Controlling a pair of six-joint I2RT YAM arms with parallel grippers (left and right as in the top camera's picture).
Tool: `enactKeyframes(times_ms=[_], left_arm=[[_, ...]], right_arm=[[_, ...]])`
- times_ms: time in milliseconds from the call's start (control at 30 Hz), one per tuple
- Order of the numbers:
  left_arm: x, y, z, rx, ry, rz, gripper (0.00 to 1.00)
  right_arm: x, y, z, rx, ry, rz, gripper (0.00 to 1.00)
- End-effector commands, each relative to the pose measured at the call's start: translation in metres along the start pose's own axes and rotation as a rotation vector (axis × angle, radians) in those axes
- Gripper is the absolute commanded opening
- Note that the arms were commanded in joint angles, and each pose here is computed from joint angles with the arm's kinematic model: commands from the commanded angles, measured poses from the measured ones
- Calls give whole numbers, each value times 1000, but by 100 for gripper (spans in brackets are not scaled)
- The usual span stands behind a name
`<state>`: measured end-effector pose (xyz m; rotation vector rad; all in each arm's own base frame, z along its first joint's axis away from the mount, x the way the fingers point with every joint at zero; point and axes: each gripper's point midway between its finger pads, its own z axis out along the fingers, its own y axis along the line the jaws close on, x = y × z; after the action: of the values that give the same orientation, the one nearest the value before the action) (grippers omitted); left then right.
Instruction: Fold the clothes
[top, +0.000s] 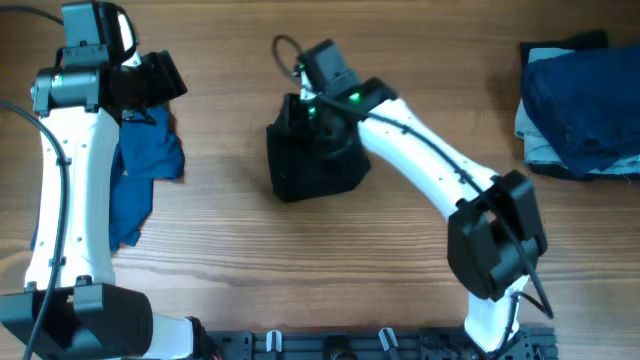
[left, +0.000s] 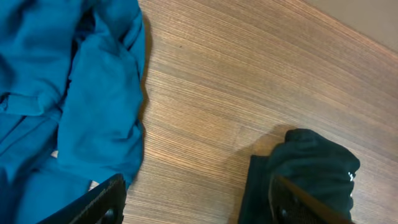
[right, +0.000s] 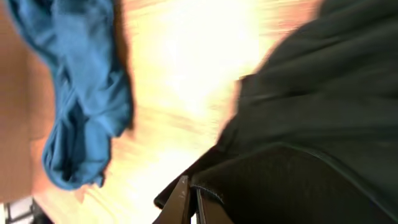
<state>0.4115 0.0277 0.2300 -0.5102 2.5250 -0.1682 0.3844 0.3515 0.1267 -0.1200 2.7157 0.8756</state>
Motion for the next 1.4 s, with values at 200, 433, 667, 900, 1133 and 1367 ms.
enactKeyframes(times_ms=[200,433,667,900,1133,1367], left_arm=[[-3,4,2,-15,-4,13,73],[-2,4,2,-16,-2,13,73],[-2,4,2,-15,-3,13,73],[-2,4,2,-16,-3,13,73],[-2,4,2,-16,-3,13,73],[-2,4,2,-16,-3,13,73]], right_arm=[[37,45,42,-71,56,-100,6],[25,42,32,-61,45,-169,78],[-21,18,-18,99,-14,-275,80],[-28,-5,-29,210,-10,-372,84],[-17,-20,-14,259,44,-388,47],[21,-13,28,170,187,-355,4]])
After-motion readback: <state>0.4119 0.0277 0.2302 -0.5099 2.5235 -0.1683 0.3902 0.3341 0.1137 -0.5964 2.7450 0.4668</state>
